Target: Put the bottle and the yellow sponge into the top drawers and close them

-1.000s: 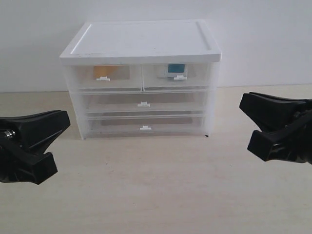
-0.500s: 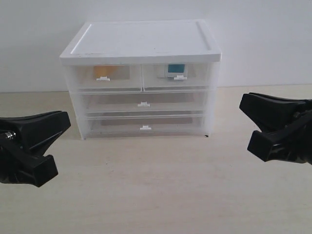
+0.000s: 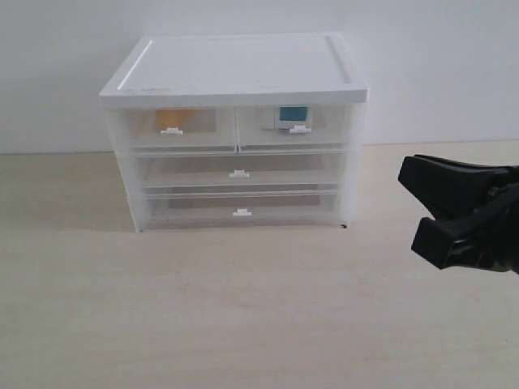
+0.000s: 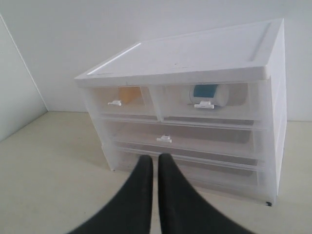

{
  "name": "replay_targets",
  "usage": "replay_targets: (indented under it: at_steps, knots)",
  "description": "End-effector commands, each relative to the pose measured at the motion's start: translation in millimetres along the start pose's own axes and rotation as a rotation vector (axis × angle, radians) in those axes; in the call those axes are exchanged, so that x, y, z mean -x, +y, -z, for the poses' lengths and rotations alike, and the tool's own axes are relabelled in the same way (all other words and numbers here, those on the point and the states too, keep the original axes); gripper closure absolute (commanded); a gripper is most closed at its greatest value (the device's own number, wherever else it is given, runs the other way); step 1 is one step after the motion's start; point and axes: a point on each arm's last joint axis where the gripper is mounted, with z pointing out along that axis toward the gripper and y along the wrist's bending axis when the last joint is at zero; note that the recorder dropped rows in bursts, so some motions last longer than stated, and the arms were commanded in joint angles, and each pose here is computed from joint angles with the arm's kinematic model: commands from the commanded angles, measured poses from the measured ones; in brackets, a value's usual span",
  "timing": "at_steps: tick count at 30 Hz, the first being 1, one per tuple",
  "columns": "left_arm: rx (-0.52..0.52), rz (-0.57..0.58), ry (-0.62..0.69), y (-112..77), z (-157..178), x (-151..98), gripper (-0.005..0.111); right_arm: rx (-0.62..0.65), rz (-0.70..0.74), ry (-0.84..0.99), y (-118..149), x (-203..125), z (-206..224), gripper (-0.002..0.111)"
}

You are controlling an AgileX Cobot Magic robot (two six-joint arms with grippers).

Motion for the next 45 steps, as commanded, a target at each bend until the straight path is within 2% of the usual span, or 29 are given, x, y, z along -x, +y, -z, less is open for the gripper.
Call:
replay_targets:
  at_steps: [1,7,12,14,20,25,31,34,38,41,45]
  knots:
    - [0.081,-0.019,-0.076,13.6,27,-9,0.103,-0.003,0.011,-0.013,-1,1,2,0.108]
    - [0.142,-0.035,-0.250,23.0,58,-36,0.103,-0.003,0.011,-0.013,-1,1,2,0.108]
    - [0.217,-0.038,-0.362,32.7,67,-60,0.103,-0.003,0.011,-0.013,-1,1,2,0.108]
    - [0.250,-0.039,-0.396,34.5,69,-57,0.103,-0.004,0.011,-0.011,-1,1,2,0.108]
    - [0.304,-0.187,-0.348,35.7,68,-60,0.103,-0.003,0.011,-0.015,-1,2,2,0.108]
    - [0.262,-0.213,-0.224,33.1,64,-70,0.103,-0.003,0.011,-0.015,-1,2,2,0.108]
    - [0.213,-0.208,-0.090,30.4,61,-82,0.103,-0.003,0.011,-0.015,-1,2,2,0.108]
    - [0.239,-0.177,-0.037,33.3,61,-87,0.103,-0.003,0.011,-0.015,-1,2,2,0.108]
    - [0.289,-0.104,-0.033,37.9,62,-88,0.103,-0.003,0.011,-0.015,-1,2,2,0.108]
    - [0.290,-0.108,-0.040,37.9,62,-87,0.103,-0.003,0.011,-0.015,-1,2,2,0.108]
    - [0.312,-0.176,-0.032,39.7,63,-87,0.103,-0.003,0.011,-0.015,-1,2,2,0.108]
